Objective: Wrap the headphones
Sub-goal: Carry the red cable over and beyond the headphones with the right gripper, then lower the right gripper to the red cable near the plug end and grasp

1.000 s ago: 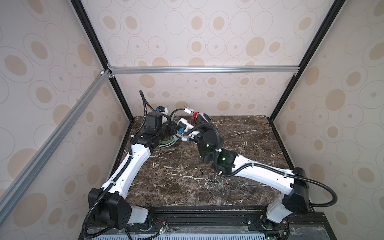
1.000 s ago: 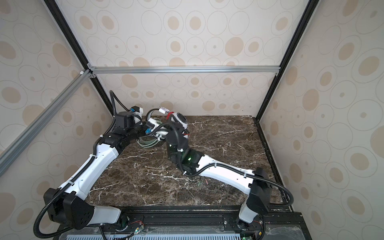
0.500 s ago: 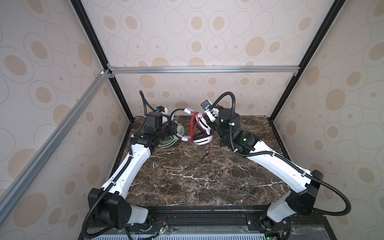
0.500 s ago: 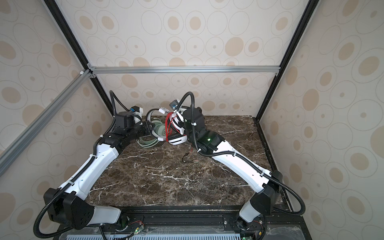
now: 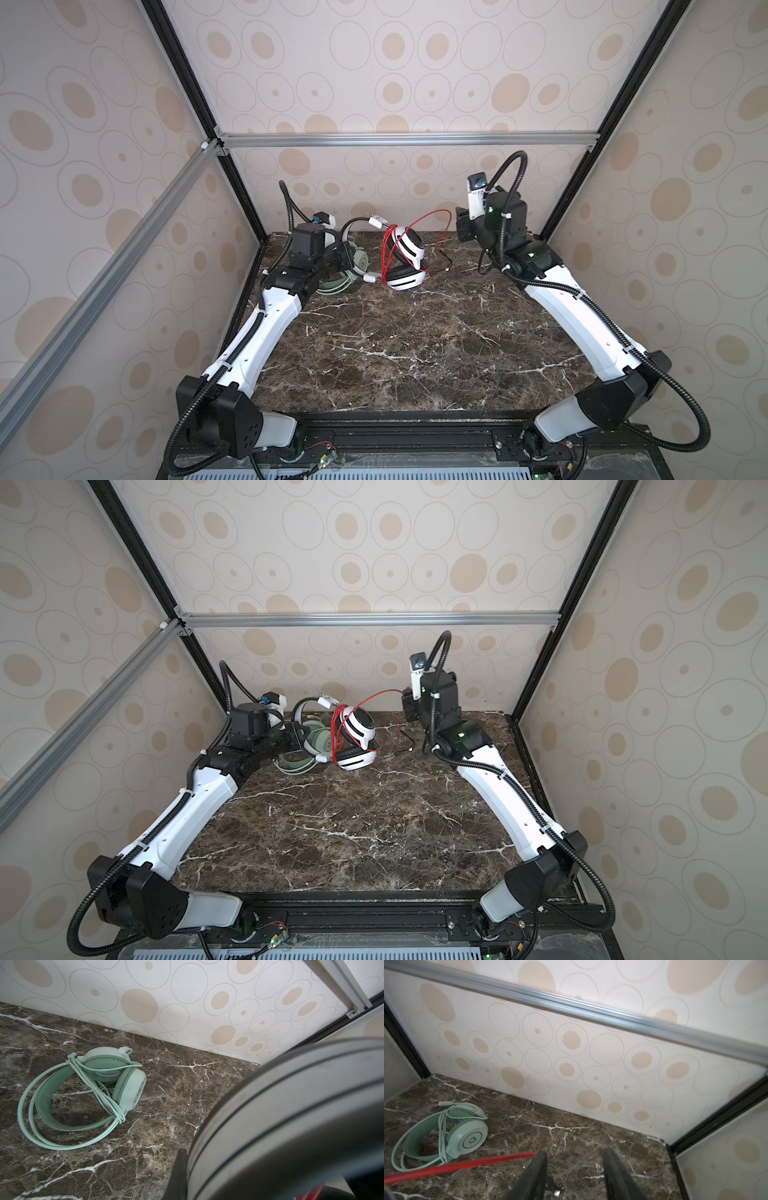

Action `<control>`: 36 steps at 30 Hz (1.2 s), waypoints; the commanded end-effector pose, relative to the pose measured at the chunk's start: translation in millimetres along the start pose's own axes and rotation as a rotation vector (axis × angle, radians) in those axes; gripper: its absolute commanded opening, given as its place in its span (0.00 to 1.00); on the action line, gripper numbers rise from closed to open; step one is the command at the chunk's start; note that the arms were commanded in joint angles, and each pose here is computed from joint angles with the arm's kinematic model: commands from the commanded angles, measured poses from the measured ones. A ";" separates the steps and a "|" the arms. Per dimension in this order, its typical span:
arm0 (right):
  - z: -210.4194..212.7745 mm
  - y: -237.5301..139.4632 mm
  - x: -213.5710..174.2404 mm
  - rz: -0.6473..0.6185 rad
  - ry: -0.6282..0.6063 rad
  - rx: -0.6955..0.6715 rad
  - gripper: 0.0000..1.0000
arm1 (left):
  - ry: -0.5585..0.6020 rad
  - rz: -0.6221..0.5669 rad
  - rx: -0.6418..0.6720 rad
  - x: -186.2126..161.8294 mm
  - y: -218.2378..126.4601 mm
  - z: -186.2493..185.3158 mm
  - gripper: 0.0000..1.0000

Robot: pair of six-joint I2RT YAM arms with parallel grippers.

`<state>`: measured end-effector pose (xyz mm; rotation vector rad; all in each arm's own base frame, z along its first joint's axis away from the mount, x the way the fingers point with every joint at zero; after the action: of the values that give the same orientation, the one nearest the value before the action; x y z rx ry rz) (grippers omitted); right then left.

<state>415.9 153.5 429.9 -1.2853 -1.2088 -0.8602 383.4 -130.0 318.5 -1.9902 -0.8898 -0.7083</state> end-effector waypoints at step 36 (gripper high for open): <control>133.0 -41.6 -188.3 0.176 0.146 0.728 0.53 | -0.007 -0.069 -0.066 19.9 -14.0 -16.4 0.00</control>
<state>322.8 233.7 199.4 -0.9118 -0.9890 -0.2785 383.1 -130.3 318.2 -1.9926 -0.8869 -0.7075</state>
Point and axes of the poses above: each gripper's point midway between its finger pads, its own y axis out along the fingers, its own z axis along the line the jaws close on, x = y × z, the point moved 3 cm from there along -y, back along the fingers, and after that the axes turned 1 degree about -y, right-handed, at the moved point
